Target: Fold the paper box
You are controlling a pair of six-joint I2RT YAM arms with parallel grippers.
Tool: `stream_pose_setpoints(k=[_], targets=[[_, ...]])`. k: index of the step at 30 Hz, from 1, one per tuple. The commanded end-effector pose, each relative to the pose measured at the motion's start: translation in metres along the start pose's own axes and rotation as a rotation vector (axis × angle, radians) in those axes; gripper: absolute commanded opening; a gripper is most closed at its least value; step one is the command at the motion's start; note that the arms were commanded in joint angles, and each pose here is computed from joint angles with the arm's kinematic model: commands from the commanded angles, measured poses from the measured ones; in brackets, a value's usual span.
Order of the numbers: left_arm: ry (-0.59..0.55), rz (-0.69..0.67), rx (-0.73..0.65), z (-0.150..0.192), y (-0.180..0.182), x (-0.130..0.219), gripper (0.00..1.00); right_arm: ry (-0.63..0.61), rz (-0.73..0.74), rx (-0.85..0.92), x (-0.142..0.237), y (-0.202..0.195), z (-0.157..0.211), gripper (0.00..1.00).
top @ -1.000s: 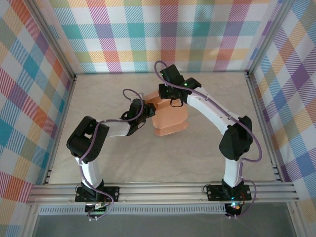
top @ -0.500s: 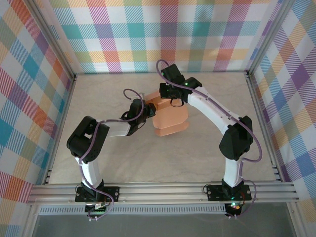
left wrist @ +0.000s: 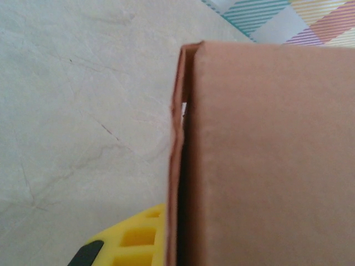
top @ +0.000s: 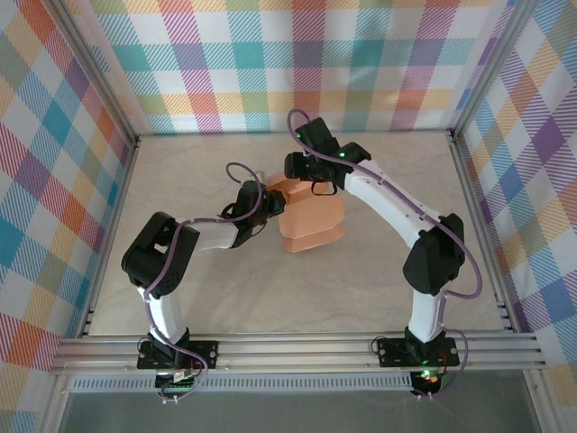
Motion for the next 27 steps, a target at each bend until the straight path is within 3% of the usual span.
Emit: stream_pose_setpoints(k=[1,5,11,15,19,27], targets=[[0.083,0.027,0.043,-0.009,-0.003,-0.006,0.00,-0.105,-0.077,0.012,0.046,-0.001,-0.009,0.61],[0.160,0.025,0.051,-0.009,-0.004,-0.001,0.00,-0.173,-0.124,-0.014,0.074,-0.025,-0.017,0.65],[0.282,0.016,0.008,-0.015,-0.009,0.008,0.00,-0.129,-0.246,-0.229,0.076,-0.101,-0.038,0.62],[0.348,0.050,-0.006,-0.024,-0.015,0.013,0.00,-0.026,-0.382,-0.347,0.056,-0.138,-0.052,0.57],[0.374,0.082,-0.015,-0.037,-0.021,0.016,0.00,0.040,-0.395,-0.398,0.028,-0.159,-0.055,0.44],[0.380,0.081,-0.001,-0.046,-0.024,0.007,0.00,0.180,-0.573,-0.403,-0.011,-0.159,-0.052,0.32]])
Point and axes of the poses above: each hand's point on the last joint's axis, 136 mm out from that joint toward the fingers, its own x axis back along the fingers, its own y axis along the line the jaws close on, z = x × y, the point moved 10 cm from there along x, back along the fingers, and after that the axes turned 6 degrees about -x, right-handed, at the moved point
